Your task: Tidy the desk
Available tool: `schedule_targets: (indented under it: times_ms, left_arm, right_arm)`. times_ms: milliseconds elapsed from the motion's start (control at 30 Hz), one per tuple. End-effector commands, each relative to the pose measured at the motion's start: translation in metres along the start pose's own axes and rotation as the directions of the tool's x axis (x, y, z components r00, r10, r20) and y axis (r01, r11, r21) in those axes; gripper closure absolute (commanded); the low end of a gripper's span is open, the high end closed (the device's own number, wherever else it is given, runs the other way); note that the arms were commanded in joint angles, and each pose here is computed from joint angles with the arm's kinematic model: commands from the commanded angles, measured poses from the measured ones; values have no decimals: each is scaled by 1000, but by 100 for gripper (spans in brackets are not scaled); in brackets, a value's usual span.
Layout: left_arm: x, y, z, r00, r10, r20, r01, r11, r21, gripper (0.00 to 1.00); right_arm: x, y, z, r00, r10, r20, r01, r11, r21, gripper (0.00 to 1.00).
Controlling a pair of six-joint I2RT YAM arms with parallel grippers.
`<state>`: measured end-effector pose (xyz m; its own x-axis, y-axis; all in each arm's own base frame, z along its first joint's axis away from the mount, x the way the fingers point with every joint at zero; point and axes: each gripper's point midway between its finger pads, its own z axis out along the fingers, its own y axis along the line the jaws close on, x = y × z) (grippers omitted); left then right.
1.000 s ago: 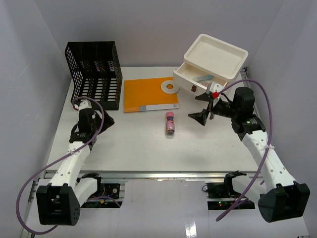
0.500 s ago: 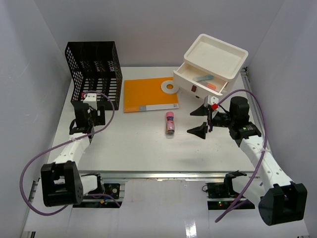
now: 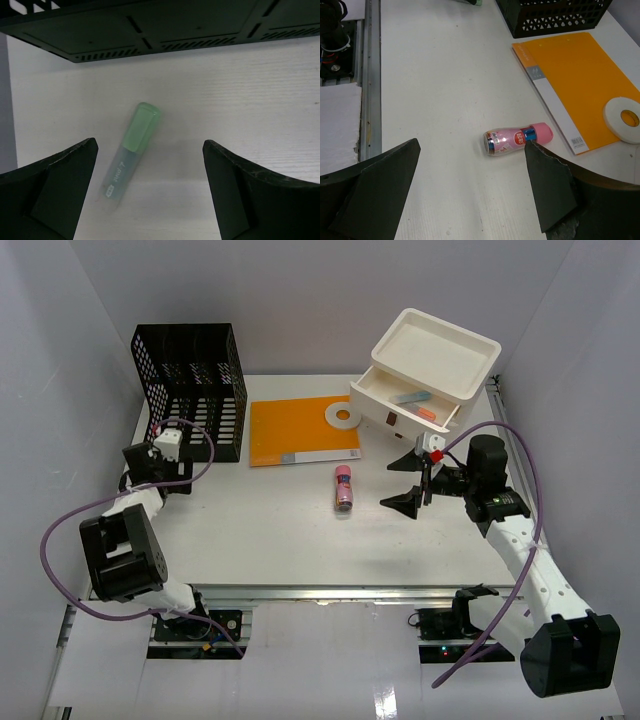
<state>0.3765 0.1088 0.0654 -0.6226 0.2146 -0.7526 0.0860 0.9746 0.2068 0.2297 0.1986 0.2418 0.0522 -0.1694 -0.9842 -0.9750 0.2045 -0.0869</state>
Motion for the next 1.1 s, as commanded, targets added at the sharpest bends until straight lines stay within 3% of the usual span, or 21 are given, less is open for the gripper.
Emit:
schedule_targets:
  times_ms: [0, 833, 1067]
  left_arm:
    - [0, 4, 3, 1000, 1, 23, -2, 998, 62, 4]
    - [48, -4, 14, 989, -116, -88, 130, 974, 186, 18]
    - [53, -17, 6, 981, -158, -113, 180, 958, 223, 32]
  right_arm:
    - [-1, -3, -2, 999, -32, 8, 32, 999, 10, 8]
    - [-2, -11, -11, 1000, -7, 19, 6, 999, 32, 9]
    - [-5, -10, -12, 1000, -19, 24, 19, 999, 34, 9]
